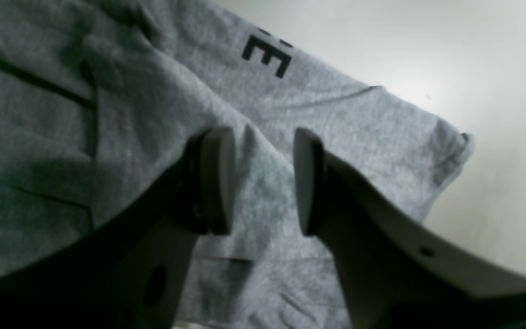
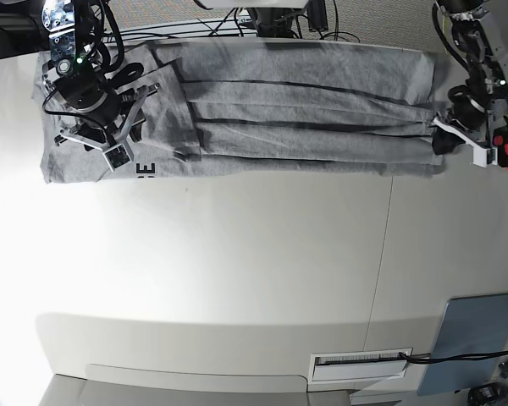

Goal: Fold the T-shirt properly
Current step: 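Hold the strip end with the left gripper and adjust its grip, then lift the strip end with the left gripper and fold it toward the right gripper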

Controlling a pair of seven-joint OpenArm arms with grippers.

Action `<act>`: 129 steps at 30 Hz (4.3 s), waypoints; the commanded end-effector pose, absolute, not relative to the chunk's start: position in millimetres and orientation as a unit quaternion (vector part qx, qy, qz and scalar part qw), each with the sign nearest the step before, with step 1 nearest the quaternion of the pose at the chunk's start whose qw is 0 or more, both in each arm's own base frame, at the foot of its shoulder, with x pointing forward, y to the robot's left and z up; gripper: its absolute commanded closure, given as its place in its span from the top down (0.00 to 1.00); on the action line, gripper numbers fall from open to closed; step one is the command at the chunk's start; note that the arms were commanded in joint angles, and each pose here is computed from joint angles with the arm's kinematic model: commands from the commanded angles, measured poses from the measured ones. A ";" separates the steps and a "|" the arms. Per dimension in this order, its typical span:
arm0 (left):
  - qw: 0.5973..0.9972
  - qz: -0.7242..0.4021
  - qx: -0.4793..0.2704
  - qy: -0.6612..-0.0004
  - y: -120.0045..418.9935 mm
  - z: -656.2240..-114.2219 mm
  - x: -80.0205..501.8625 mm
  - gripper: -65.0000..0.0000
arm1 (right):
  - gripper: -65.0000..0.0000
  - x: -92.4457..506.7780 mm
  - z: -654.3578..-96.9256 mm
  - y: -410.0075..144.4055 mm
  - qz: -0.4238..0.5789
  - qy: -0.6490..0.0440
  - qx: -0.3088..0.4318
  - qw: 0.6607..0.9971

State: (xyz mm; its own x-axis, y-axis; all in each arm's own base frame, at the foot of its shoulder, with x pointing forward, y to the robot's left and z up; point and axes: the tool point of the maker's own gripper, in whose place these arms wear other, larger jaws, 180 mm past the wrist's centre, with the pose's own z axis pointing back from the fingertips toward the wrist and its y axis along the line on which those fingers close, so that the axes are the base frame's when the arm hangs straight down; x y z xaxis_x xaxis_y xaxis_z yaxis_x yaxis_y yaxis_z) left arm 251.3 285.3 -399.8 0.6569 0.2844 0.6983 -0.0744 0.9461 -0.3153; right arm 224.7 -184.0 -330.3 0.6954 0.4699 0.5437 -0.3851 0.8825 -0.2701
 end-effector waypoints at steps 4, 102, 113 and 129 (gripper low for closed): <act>0.887 0.091 -0.140 -0.430 290.9 -371.0 259.2 0.00 | 0.33 231.2 -319.8 -183.6 0.235 -0.335 -0.071 0.910; 0.920 0.026 -0.120 -0.373 303.5 -372.0 216.5 0.00 | 0.33 245.6 -300.4 -227.3 0.183 -0.364 -0.195 0.892; 0.905 -0.005 -0.212 -0.369 248.8 -339.5 214.2 0.00 | 0.33 250.0 -279.3 -265.0 0.131 -0.385 -0.247 0.880; 0.823 -0.097 -0.413 -0.377 30.1 -296.5 200.2 0.00 | 0.33 241.2 -246.1 -328.2 0.034 -0.404 -0.286 0.868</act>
State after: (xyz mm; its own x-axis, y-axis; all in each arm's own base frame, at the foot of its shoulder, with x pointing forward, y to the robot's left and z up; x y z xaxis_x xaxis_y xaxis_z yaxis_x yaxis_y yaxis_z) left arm 195.5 29.2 -308.3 0.7240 0.1255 0.6783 0.4558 0.6510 -0.6070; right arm 236.6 -325.1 -260.2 0.6995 0.2631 0.6644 0.1567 0.8506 -0.5019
